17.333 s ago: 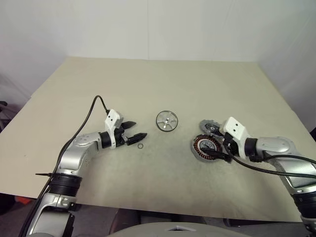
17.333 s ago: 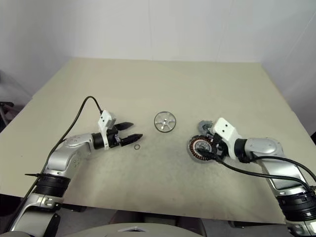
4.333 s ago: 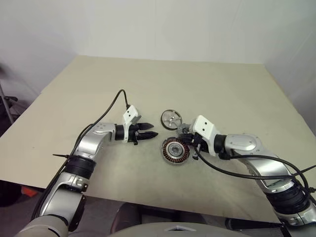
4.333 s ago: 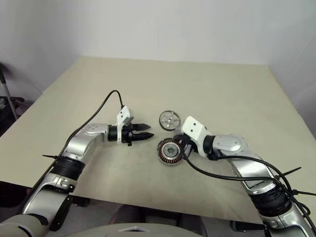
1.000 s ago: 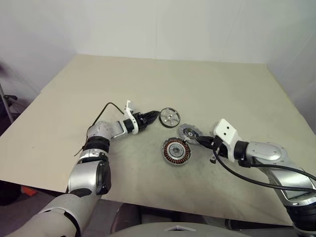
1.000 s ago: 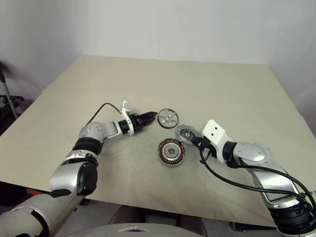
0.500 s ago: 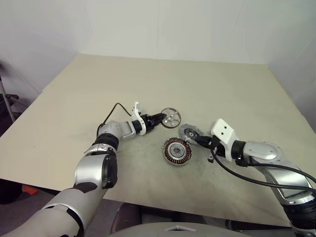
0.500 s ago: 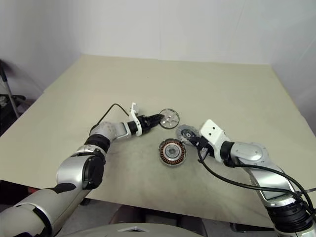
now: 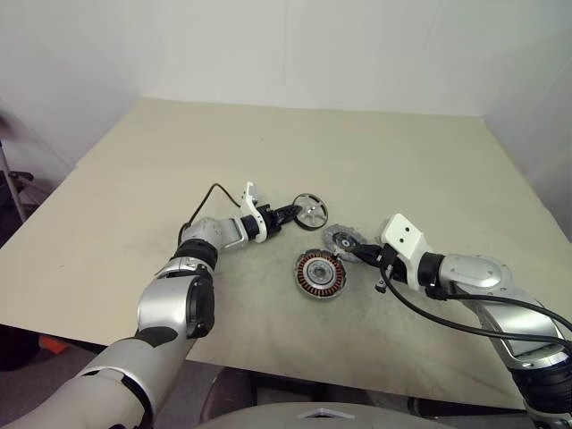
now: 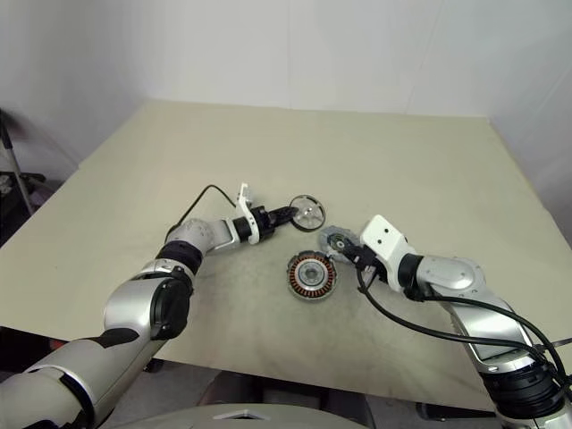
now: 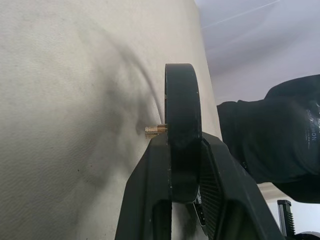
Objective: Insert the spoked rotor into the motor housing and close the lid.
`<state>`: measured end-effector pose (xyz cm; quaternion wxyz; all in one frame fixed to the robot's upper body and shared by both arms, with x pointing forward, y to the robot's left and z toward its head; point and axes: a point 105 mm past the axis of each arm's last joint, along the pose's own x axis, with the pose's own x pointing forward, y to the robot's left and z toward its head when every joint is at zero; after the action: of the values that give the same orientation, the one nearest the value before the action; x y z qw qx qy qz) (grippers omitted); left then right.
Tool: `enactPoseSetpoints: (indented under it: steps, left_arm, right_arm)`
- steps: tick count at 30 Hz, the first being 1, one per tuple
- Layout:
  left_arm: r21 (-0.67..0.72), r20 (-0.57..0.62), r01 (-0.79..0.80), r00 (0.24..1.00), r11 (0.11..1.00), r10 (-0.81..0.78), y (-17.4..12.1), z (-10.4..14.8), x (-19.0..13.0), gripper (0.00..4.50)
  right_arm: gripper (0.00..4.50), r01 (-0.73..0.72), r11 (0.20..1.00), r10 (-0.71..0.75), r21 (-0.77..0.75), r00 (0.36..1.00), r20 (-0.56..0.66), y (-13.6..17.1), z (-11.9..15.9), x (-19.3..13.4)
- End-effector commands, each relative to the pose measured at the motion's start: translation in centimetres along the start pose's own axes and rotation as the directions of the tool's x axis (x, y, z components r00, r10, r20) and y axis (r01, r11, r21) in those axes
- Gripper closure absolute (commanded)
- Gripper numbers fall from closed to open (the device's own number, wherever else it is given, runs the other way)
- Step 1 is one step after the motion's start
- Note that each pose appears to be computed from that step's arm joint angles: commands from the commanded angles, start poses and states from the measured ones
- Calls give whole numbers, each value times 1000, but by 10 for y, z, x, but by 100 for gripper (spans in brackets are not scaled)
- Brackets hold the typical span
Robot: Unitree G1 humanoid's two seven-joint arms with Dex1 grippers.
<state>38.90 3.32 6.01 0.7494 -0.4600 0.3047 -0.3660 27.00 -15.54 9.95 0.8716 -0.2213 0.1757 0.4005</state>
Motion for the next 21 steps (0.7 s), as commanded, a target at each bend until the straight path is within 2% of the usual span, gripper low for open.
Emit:
enactPoseSetpoints:
  steps: [1,5,9,14,18,21]
  left_arm:
    - [-47,63,105,993,993,-102,-18,22,-10,410]
    - [-120,76,236,971,964,-228,-38,37,-31,410]
    - [-146,17,297,954,944,-298,-54,37,-52,410]
    - [-179,-139,313,931,933,-339,-66,7,-76,410]
    - [-196,-219,272,924,942,-312,-60,-17,-82,410]
    - [-206,-246,231,928,951,-279,-50,-29,-80,410]
  right_arm:
    - [450,20,999,-20,-25,1000,19,-3,7,-4]
    - [450,27,1000,-27,-14,1000,-15,-2,-3,-15]
    - [450,-2,1000,2,-7,999,-42,7,-12,-24]
    - [450,-32,999,32,32,999,-14,15,-14,-29]
    - [450,-99,977,71,190,987,146,21,-3,-31]
    - [450,-131,969,92,210,979,184,25,-4,-32]
